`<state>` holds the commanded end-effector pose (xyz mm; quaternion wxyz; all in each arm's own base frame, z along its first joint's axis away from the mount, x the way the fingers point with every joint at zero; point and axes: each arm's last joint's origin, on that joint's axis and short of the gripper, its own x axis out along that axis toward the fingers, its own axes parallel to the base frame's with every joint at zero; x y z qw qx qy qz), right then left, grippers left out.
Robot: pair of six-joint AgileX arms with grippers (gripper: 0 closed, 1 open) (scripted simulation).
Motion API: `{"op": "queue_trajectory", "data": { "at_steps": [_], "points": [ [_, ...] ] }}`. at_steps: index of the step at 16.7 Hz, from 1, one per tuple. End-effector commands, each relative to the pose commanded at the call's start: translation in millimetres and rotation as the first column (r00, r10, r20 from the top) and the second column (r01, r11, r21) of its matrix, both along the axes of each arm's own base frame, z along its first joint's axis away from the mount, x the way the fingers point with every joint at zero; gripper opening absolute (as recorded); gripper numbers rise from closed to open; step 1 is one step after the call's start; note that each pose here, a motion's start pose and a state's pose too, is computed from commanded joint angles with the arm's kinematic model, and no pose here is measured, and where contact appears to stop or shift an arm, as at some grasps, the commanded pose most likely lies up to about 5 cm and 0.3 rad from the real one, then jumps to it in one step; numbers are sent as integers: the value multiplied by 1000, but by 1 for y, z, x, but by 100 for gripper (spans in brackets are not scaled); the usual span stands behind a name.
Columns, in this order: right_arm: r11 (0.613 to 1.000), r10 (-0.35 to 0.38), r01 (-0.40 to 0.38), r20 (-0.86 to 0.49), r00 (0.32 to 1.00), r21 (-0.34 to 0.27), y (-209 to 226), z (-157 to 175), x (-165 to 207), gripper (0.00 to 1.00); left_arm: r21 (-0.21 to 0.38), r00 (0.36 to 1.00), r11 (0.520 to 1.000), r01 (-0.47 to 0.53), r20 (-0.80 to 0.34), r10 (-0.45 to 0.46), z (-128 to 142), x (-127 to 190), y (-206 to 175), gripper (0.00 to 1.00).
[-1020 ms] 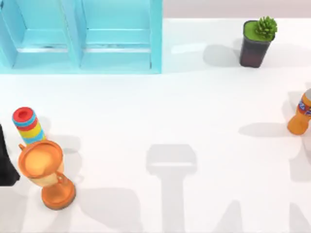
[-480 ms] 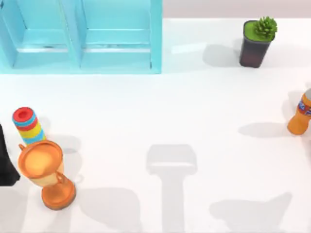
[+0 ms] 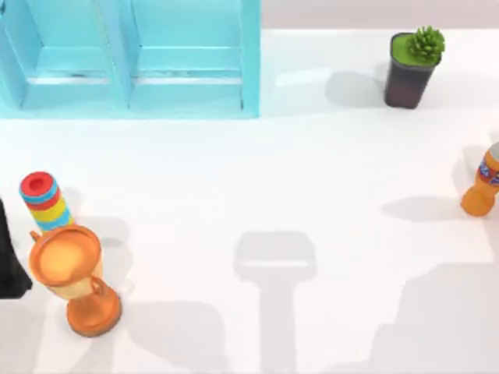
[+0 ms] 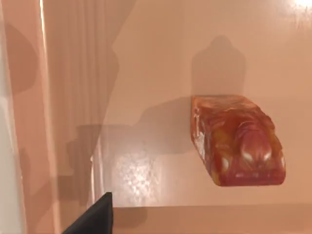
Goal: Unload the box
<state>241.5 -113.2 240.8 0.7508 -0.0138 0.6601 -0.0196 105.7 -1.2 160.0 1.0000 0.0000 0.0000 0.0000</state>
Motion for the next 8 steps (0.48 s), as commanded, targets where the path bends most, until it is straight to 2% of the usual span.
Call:
{"op": "queue_trajectory", "data": {
  "at_steps": [4, 8],
  "points": [
    [998, 2, 4, -114, 993, 56, -19, -8, 14, 100, 0, 1000, 1000, 0, 0, 0, 0, 0, 0, 100],
    [998, 3, 5, -128, 992, 63, -22, -9, 16, 100, 0, 1000, 1000, 0, 0, 0, 0, 0, 0, 100]
  ]
}}
